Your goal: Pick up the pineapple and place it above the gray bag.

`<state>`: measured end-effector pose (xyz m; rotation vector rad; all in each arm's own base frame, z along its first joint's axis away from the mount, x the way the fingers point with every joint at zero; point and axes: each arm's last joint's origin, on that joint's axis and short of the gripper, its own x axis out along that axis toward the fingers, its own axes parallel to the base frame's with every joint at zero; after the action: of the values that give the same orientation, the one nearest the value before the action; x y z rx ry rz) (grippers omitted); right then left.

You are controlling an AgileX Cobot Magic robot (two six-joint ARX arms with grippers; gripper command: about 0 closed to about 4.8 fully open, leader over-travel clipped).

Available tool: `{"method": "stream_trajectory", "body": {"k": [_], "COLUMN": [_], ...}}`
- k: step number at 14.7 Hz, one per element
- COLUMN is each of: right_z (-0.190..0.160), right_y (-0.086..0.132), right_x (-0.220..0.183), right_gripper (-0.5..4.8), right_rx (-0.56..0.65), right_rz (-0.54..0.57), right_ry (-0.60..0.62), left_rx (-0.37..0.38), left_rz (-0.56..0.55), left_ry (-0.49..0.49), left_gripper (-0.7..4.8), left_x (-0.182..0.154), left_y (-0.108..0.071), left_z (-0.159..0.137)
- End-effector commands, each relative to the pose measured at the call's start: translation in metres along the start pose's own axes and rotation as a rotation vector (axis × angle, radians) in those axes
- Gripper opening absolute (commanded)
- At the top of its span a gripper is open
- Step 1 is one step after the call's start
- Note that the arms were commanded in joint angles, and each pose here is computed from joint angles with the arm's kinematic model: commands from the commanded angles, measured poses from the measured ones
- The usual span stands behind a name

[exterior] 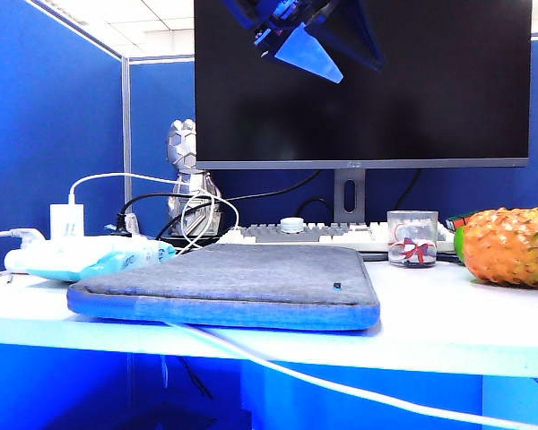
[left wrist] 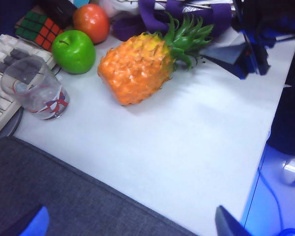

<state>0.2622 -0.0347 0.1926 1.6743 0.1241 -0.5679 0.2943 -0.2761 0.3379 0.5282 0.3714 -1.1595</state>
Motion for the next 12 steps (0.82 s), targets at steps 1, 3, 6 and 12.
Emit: {"method": "stream_trajectory", "body": {"k": [1,3,6,12], "right_z": [0.001,0.001,0.003,-0.001], "right_y": [-0.006,-0.014,-0.019,-0.015], "right_x": [0.010,0.021,0.039,0.070], "right_gripper": [4.79,4.79,4.79,4.79], "right_rx": [0.020,0.036,0.103,0.106], "right_rz": [-0.021,-0.033,0.029,0.027], "right_ry": [-0.035,-0.039,-0.060,-0.004], "left_rx": [-0.006,-0.018,-0.018,-0.027], "left_rz": [-0.001,-0.001,0.000,0.005], "left_ry": [-0.023,-0.024,-0.025,-0.034], "left_gripper": [4.66,4.66,4.66,4.66], "left_x": [-0.001,-0.001,-0.001,0.000], "left_y": [0.000,0.000,0.000,0.001], "left_z": [0.003,0.003,0.003,0.004]}}
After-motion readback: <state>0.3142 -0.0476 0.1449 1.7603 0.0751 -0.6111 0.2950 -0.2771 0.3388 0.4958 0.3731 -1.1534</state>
